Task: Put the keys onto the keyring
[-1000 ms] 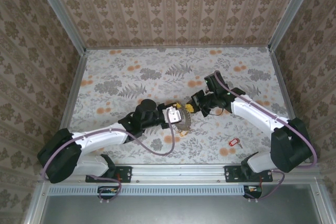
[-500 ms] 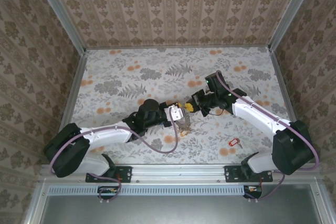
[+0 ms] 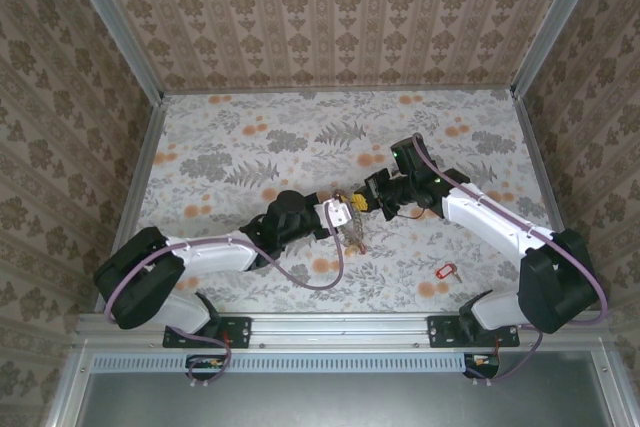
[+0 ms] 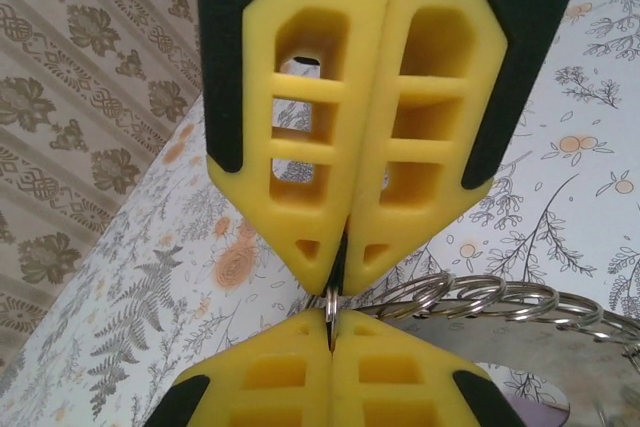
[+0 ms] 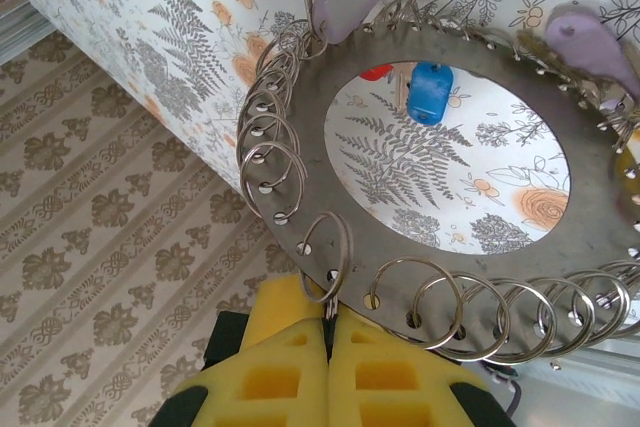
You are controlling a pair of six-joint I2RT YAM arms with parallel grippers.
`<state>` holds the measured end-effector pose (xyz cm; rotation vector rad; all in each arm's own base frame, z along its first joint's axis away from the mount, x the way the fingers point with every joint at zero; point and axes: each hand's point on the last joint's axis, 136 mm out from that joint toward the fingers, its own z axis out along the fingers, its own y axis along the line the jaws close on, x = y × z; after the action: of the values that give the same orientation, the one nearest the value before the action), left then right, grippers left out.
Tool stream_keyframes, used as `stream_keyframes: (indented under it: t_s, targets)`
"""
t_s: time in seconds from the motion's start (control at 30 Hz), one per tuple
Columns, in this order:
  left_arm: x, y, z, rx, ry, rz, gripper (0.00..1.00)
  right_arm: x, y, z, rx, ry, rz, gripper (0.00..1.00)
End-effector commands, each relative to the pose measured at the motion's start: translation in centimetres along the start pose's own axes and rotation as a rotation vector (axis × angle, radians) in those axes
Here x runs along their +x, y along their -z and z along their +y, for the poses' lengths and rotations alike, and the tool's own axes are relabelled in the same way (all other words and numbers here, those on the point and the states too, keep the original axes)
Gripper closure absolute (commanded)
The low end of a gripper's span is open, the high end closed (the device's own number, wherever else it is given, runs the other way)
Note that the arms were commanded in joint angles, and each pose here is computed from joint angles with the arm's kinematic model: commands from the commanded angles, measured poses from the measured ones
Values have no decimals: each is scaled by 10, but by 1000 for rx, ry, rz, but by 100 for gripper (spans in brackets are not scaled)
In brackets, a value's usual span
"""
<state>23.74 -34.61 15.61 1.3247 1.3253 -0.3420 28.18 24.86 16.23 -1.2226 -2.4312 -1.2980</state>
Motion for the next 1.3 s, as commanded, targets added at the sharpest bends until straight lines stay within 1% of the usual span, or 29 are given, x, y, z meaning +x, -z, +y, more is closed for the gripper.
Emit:
stream_keyframes:
  t_s: [0.0,0.03,0.07,0.1,0.13,0.2,0.3,0.4,0.47,0.57,0.6,0.63,0.67,0.7,0.77,0.83,0.9,0.97,1.0,1.1,1.27]
  targets:
    - [-10,5,13,-56,9,-44,100,14,5,-6,16,-32,43,88]
    - [-12,6,13,-49,10,-53,100,12,6,-8,17,-14,28,79]
    - [-14,8,12,-40,12,-62,100,9,8,-10,18,11,7,72]
    - [-15,11,12,-33,20,-69,100,6,11,-11,18,39,-17,66]
    - [-15,14,12,-30,32,-77,100,3,14,-8,4,78,-42,63]
    - [-19,22,13,-5,65,-111,100,-5,24,-6,-5,169,-107,60]
    - [-26,32,14,18,84,-153,100,-14,38,4,-37,328,-199,57]
    - [-36,43,14,64,97,-195,100,-15,53,25,-88,586,-278,55]
    - [-45,52,16,84,105,-227,100,-3,66,49,-167,916,-331,53]
    - [-54,69,16,101,78,-279,100,15,84,63,-245,1366,-439,52]
    - [-57,74,16,102,66,-291,100,21,87,66,-274,1484,-479,52]
    - [-59,79,17,106,60,-301,100,34,89,68,-331,1645,-499,53]
    - [-61,83,18,122,60,-308,100,42,90,68,-363,1752,-506,52]
    - [-63,88,18,144,64,-314,100,50,89,66,-379,1854,-497,53]
    - [-68,95,18,186,70,-323,100,64,84,53,-376,2047,-425,58]
    - [-75,103,16,238,73,-341,100,79,78,30,-358,2258,-330,61]
    - [-79,110,15,264,77,-354,100,90,72,9,-335,2449,-268,62]
    - [-82,115,15,287,84,-371,100,95,67,-2,-326,2568,-248,61]
    - [-84,117,13,302,87,-378,100,98,66,-2,-330,2595,-249,60]
    - [-87,119,8,345,82,-392,100,105,61,1,-375,2623,-254,55]
    - [-90,121,6,362,82,-409,100,105,48,13,-362,2670,-348,54]
